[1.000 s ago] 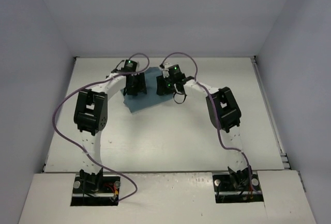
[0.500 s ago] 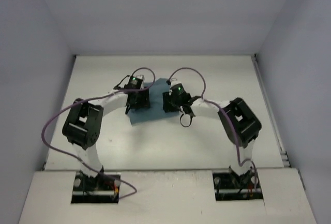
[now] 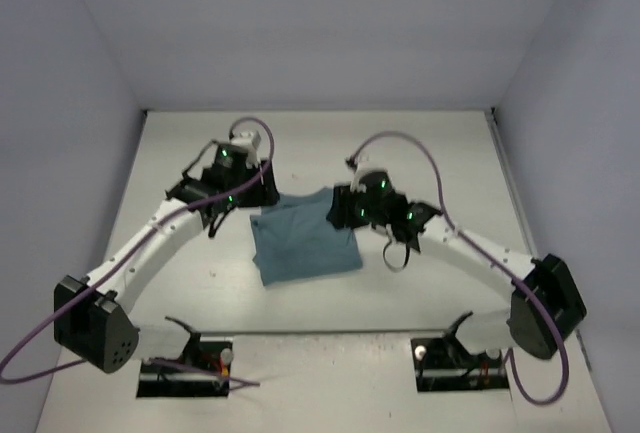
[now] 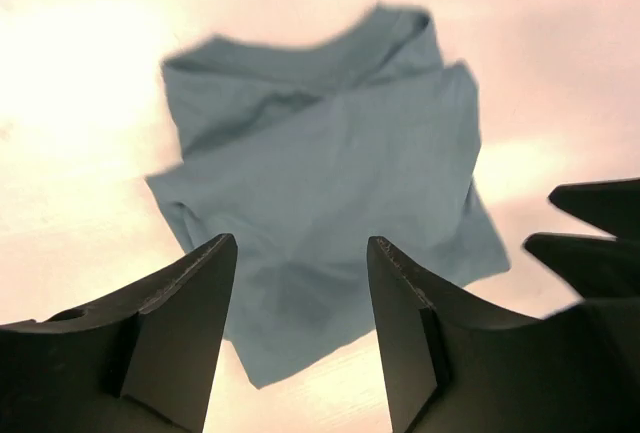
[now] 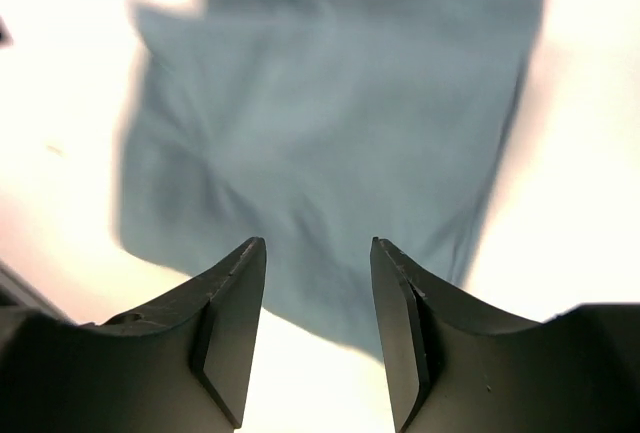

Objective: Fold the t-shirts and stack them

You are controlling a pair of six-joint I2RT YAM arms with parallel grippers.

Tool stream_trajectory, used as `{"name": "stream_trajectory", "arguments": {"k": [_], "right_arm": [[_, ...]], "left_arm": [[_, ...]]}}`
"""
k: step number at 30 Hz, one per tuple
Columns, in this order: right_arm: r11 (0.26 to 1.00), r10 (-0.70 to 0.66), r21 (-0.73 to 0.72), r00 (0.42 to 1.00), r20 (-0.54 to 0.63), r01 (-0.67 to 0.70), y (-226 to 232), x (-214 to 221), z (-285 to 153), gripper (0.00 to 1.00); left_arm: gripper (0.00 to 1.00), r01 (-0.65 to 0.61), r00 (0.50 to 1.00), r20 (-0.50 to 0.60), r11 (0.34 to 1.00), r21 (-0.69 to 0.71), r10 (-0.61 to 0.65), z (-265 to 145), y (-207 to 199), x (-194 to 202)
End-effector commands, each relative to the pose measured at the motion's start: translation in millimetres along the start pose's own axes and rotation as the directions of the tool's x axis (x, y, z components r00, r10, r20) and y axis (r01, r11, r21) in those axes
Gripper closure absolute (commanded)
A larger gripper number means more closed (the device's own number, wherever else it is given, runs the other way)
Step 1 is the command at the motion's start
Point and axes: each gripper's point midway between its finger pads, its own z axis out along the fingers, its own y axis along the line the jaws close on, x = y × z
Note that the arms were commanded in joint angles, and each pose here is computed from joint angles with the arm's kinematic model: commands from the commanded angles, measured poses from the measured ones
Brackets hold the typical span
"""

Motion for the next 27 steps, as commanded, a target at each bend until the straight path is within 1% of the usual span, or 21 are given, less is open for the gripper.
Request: {"name": "stream_trajectory", "arguments": {"k": [1, 4, 6, 7, 9, 10, 12, 13, 14, 15, 17, 21, 25, 27], "right_arm": [[0.977, -0.037, -0.206, 0.998, 0.055, 0.048, 14.7, -63.1, -4.4, 0.57], [0.940, -0.064, -0.336, 0.997, -0.033, 0.049, 29.0, -55.7, 15.8, 0.60], [0.919, -0.080, -0.391, 0.994, -0.073, 0.046, 33.7, -48.8, 27.0, 0.65], [0.906, -0.086, -0.422, 0.992, -0.095, 0.038, 36.6, -44.5, 32.1, 0.66], [0.885, -0.088, -0.465, 0.987, -0.134, 0.016, 37.4, -34.1, 44.8, 0.71], [0.871, -0.086, -0.491, 0.985, -0.151, 0.001, 36.4, -28.3, 49.8, 0.72], [0.860, -0.070, -0.508, 0.981, -0.182, -0.033, 28.8, -18.9, 59.2, 0.78], [0.859, -0.056, -0.510, 0.980, -0.191, -0.051, 18.4, -14.4, 68.3, 0.80], [0.853, -0.049, -0.516, 0.974, -0.219, -0.073, 17.4, -5.7, 70.0, 0.80], [0.845, -0.023, -0.529, 0.980, -0.196, -0.086, 6.6, -9.3, 75.1, 0.81], [0.828, 0.024, -0.545, 0.980, -0.196, -0.130, -8.9, -6.2, 80.6, 0.81], [0.810, 0.073, -0.549, 0.964, -0.254, -0.206, -37.9, 13.3, 96.5, 0.82], [0.804, 0.094, -0.544, 0.956, -0.278, -0.238, -54.3, 24.1, 108.1, 0.81], [0.808, 0.112, -0.531, 0.951, -0.287, -0.255, -65.4, 33.5, 114.4, 0.81]], "left_arm": [[0.51, 0.002, 1.000, -0.024, 1.000, 0.012, -0.002, -1.9, 10.4, -2.4], [0.58, 0.020, 0.998, -0.064, 0.998, 0.065, -0.016, 15.1, 6.4, 9.2], [0.70, 0.031, 0.995, -0.093, 0.996, 0.082, -0.024, 23.9, 6.8, 17.5], [0.75, 0.033, 0.995, -0.096, 0.996, 0.080, -0.025, 27.0, 8.8, 19.5], [0.81, 0.044, 0.995, -0.097, 0.994, 0.098, -0.035, 35.9, 10.6, 20.9], [0.81, 0.050, 0.994, -0.098, 0.993, 0.111, -0.040, 40.4, 11.7, 20.9], [0.84, 0.070, 0.991, -0.124, 0.991, 0.117, -0.055, 52.7, 16.5, 24.5], [0.85, 0.083, 0.989, -0.133, 0.990, 0.118, -0.067, 57.2, 20.5, 24.7], [0.85, 0.085, 0.988, -0.140, 0.990, 0.115, -0.069, 61.3, 21.9, 26.9], [0.85, 0.092, 0.987, -0.139, 0.989, 0.117, -0.076, 68.2, 25.1, 25.7], [0.85, 0.099, 0.988, -0.131, 0.988, 0.122, -0.083, 79.1, 28.8, 21.3], [0.85, 0.115, 0.986, -0.140, 0.982, 0.148, -0.094, 110.6, 32.7, 12.5], [0.85, 0.143, 0.977, -0.180, 0.979, 0.148, -0.116, 138.1, 40.3, 20.8], [0.86, 0.153, 0.978, -0.167, 0.978, 0.143, -0.129, 148.4, 47.5, 18.5]]}}
